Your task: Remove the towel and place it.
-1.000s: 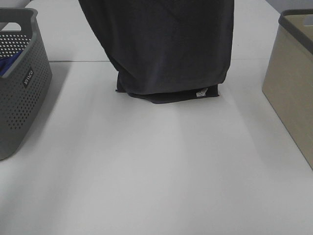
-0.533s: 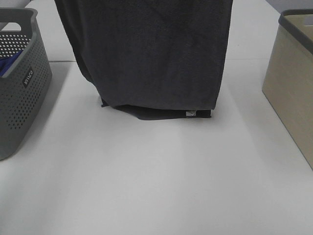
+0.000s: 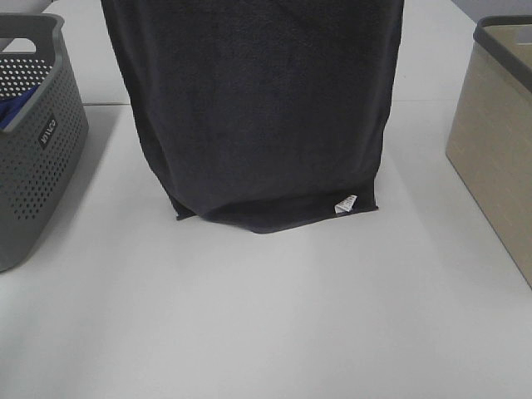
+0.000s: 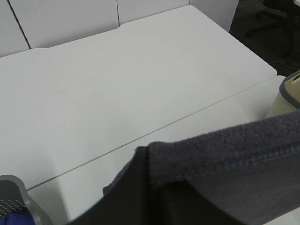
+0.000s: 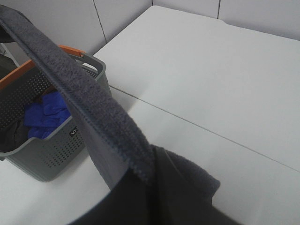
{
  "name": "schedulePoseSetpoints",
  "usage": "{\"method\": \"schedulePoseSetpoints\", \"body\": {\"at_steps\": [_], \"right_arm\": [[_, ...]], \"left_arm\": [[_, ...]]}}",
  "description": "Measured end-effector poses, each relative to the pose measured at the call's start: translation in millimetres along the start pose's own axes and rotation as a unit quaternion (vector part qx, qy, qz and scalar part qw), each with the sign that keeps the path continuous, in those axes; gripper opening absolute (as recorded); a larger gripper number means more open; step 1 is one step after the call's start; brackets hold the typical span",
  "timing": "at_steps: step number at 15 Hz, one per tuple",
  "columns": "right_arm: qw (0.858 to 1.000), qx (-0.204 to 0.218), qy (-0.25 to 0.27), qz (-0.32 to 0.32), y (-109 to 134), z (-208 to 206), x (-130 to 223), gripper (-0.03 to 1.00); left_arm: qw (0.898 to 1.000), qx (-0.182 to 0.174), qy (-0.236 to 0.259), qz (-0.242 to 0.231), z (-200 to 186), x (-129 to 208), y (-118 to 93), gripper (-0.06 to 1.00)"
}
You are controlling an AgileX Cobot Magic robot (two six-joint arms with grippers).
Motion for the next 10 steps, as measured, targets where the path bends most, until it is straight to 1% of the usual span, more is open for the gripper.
{"method": "schedulePoseSetpoints", "body": {"at_steps": [2,3,4,5,8,9,10], "right_arm": [[1.0,0.002,-0.006,-0.007,1,-6,-1,0.01],[1.0,0.012,-0.006,-0.016,-1,-6,-1,0.01],[0.999,0.034,-0.007,-0.032,-6,-1,-2,0.01],[0.997,0.05,-0.022,-0.046,-12,7,-5,0.01],[0.988,0.099,-0.083,-0.08,-32,44,-19,0.01],[0.983,0.116,-0.108,-0.092,-39,55,-24,0.01],[0.976,0.132,-0.135,-0.105,-45,69,-29,0.01]], "left_arm": [[1.0,0.002,-0.003,0.0,-5,-1,-1,0.0],[1.0,0.004,-0.004,-0.001,-6,-1,-2,0.0],[1.0,0.006,-0.003,0.0,-3,-1,-2,0.0],[1.0,0.0,-0.012,0.003,2,-2,-1,0.0],[0.996,-0.027,-0.083,0.024,29,-14,7,0.0],[0.993,-0.037,-0.111,0.03,41,-17,10,0.0],[0.986,-0.051,-0.154,0.039,53,-23,13,0.0]]}}
Point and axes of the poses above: a point on each arm's last joint axis where the gripper is mounted, z pointing out along that axis toward the gripper, y along the wrist's bending axis when the last joint is at zero, x = y × z, the point moved 1 cm from there along z, pointing out along that axis toward the gripper, and after that the axes turned 2 degrees about z, right-handed, at the moved point
